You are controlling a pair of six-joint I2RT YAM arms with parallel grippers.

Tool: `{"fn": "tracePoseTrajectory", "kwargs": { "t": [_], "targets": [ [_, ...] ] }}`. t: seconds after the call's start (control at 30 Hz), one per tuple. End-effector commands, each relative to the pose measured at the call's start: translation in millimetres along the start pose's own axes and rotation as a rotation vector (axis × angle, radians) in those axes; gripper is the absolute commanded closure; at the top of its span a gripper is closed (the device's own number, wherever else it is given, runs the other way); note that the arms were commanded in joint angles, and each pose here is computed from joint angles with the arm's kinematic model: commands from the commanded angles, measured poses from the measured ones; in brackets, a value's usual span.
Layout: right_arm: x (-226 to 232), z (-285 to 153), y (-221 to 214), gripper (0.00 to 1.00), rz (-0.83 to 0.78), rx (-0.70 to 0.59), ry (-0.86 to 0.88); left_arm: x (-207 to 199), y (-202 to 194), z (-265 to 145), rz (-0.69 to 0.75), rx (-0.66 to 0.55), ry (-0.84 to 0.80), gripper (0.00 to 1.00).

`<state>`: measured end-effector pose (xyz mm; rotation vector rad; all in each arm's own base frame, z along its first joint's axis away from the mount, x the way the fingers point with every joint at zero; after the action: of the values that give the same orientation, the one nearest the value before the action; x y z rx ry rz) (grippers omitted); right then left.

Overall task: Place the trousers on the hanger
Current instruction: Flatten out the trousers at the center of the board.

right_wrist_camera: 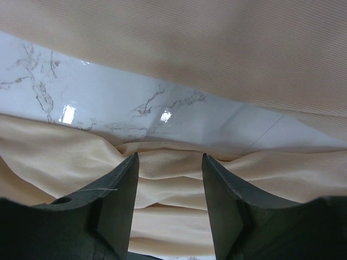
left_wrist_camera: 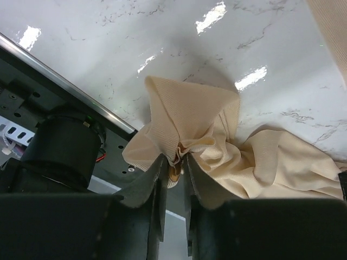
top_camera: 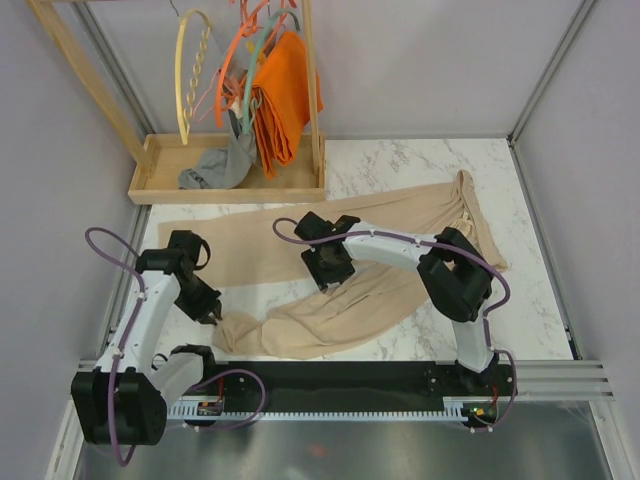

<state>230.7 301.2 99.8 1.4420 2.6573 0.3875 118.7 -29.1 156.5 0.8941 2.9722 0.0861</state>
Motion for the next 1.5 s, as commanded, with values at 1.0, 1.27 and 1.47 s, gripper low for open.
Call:
{"fn": "tracePoseTrajectory", "kwargs": {
  "t": [1.0, 1.27, 1.47],
  "targets": [
    [-117.4, -51.0, 14.7, 1.0, 0.251, -0.17, -0.3, -26.9, 19.6, -43.2, 0.194, -0.126, -0.254, 0.21],
    [-154.4, -48.1, 24.2, 0.59, 0.286, -0.141, -0.326, -37.0, 16.6, -34.9, 0.243, -0.055, -0.295, 0.21],
    [-142.4, -68.4, 35.8, 0.41, 0.264, -0.201, -0.257, -50.5, 12.6, -21.5, 0.324, 0.024, -0.335, 0.29]
  ]
}}
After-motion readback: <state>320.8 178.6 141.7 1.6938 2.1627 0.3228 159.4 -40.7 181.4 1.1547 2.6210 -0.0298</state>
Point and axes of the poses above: each gripper's point midway between its finger pads, its own z axis out along the fingers, its own x axis along the line the jaws close on, y = z × x, the point moved 7 cm from there along -z, back along the fingers, and after that the axes turned 5 degrees about -z, right-handed, at the moved point
